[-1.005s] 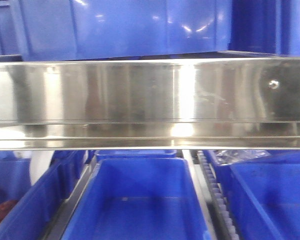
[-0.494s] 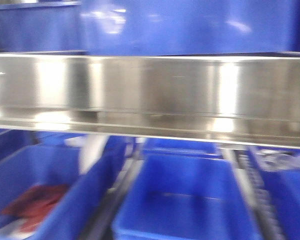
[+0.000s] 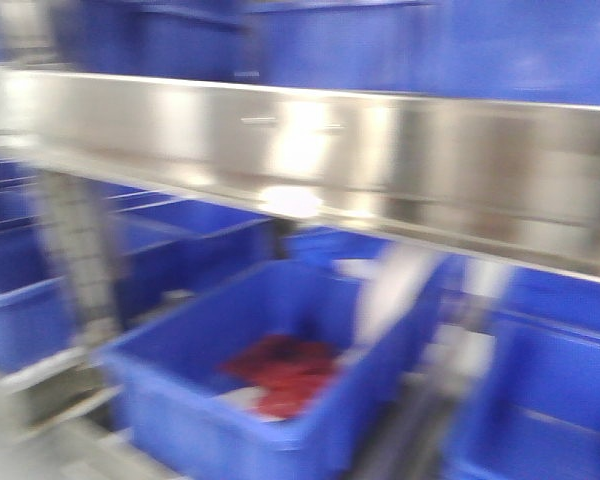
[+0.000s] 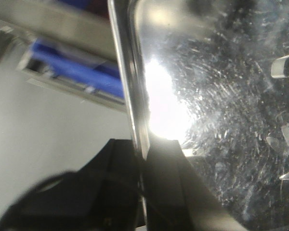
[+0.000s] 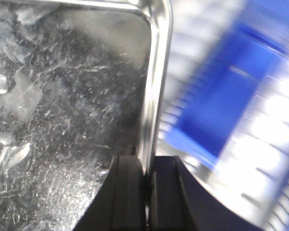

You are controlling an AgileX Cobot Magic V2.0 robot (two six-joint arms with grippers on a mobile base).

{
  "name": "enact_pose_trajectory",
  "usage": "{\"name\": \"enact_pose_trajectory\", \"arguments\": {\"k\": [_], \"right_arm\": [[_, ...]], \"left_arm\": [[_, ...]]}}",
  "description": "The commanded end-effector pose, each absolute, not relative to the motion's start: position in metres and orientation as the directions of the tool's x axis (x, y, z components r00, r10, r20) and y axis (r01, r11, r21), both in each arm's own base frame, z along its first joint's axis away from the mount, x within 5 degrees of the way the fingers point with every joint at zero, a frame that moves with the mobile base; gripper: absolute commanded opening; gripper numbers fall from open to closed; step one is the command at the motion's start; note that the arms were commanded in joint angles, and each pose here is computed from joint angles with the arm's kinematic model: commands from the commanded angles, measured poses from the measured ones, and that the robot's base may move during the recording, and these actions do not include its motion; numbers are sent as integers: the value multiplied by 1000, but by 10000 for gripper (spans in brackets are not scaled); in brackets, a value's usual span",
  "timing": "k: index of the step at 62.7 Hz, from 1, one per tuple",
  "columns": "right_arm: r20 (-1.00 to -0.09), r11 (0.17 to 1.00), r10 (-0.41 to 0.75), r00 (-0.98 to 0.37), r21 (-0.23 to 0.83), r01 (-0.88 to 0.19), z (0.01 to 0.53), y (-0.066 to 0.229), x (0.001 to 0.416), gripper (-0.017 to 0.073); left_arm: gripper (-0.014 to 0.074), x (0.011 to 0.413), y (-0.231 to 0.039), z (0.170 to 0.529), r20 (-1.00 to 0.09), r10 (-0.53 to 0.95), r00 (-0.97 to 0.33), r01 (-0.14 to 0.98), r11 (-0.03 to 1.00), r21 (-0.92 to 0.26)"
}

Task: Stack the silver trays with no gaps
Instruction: 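Hold the tray with both grippers while driving away from the shelf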

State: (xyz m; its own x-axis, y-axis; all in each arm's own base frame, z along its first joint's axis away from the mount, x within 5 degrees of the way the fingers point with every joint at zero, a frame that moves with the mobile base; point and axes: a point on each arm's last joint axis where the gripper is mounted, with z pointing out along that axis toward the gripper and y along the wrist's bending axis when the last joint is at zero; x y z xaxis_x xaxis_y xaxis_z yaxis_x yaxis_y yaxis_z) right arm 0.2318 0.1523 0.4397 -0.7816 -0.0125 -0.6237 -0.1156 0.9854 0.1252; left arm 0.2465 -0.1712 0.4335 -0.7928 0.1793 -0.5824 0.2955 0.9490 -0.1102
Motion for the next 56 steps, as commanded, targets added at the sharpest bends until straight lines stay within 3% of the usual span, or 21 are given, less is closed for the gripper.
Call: {"name": "enact_pose_trajectory", "arguments": {"k": [1,56], "right_arm": [[-634,978,-4,-773,159,-135,456,147,217,55],[-634,978,-4,-773,159,-135,456,147,217,55]], "left_arm": [[-48,227,-171,450,-586,198,-786,351,923,-159],[-48,227,-171,450,-586,198,-786,351,923,-159]]}}
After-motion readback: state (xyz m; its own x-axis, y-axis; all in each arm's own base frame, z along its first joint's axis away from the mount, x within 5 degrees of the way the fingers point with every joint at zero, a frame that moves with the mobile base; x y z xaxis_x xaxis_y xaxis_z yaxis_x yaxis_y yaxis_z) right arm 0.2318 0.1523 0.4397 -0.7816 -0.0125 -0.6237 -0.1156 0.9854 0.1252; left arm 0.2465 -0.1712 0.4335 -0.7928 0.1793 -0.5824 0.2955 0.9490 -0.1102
